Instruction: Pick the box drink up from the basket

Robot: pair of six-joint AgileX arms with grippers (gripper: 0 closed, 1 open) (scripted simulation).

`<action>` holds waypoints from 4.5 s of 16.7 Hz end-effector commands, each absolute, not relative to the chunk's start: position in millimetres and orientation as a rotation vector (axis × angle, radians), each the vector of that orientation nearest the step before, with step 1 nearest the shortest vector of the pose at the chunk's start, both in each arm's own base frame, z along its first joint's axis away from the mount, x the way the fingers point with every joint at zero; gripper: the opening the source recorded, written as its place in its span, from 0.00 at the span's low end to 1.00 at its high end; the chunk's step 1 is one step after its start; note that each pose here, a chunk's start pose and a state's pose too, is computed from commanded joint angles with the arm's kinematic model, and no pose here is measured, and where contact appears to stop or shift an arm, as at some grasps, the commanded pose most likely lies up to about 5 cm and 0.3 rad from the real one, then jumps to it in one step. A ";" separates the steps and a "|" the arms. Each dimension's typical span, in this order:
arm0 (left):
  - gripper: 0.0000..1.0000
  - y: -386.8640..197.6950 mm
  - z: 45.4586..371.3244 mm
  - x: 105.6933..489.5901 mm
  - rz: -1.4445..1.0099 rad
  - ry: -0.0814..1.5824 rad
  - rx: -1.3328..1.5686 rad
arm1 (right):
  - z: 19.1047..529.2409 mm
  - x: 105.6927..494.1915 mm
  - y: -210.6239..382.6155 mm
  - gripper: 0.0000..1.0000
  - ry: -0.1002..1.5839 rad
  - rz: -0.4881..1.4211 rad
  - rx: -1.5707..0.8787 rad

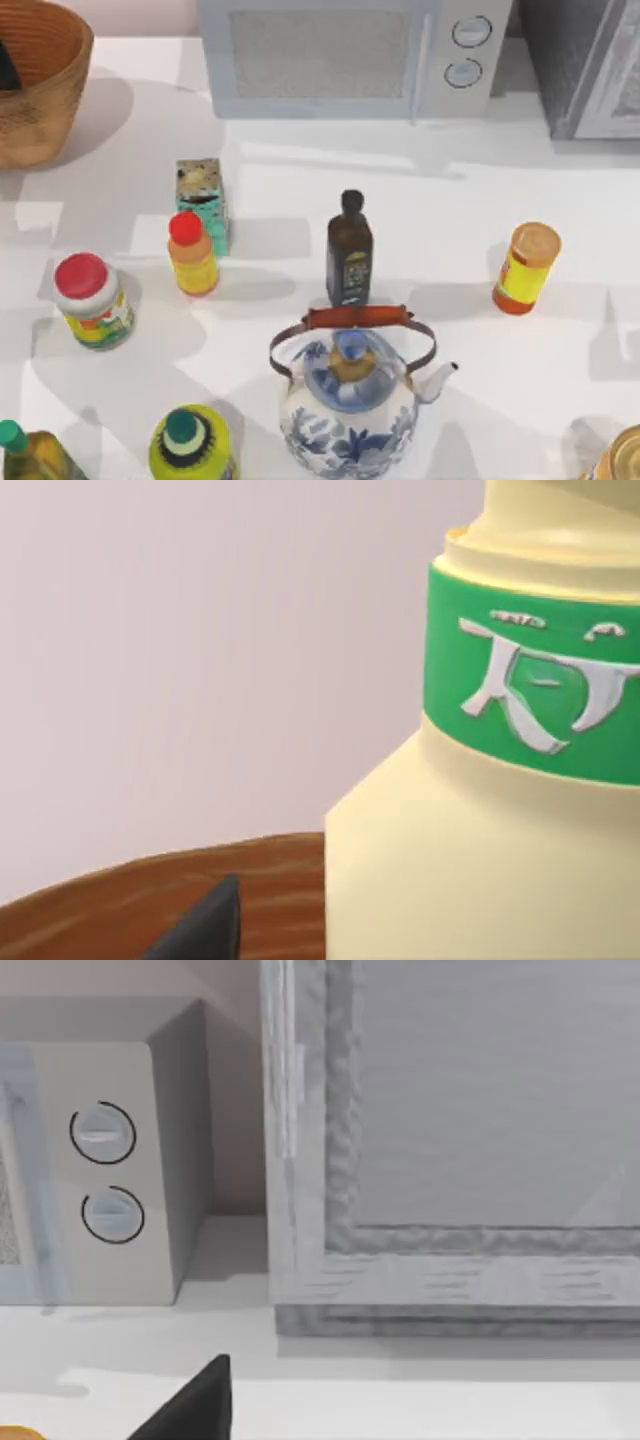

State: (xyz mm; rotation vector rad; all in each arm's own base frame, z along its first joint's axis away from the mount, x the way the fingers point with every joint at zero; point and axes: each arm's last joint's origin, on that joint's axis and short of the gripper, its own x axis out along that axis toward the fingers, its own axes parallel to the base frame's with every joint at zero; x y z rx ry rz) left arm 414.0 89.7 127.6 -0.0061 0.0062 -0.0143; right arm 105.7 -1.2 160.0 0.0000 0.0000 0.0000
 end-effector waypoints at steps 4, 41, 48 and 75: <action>1.00 89.7 127.1 436.4 -0.014 0.005 -0.005 | 160.0 105.7 -1.2 1.00 0.000 0.000 0.000; 0.00 93.9 200.6 449.2 -0.008 -0.011 0.001 | 160.0 105.7 -1.2 1.00 0.000 0.000 0.000; 0.00 92.8 263.6 444.6 -0.008 0.011 -0.004 | 160.0 105.7 -1.2 1.00 0.000 0.000 0.000; 0.00 2.9 236.3 118.4 -0.002 -0.074 0.004 | 160.0 105.7 -1.2 1.00 0.000 0.000 0.000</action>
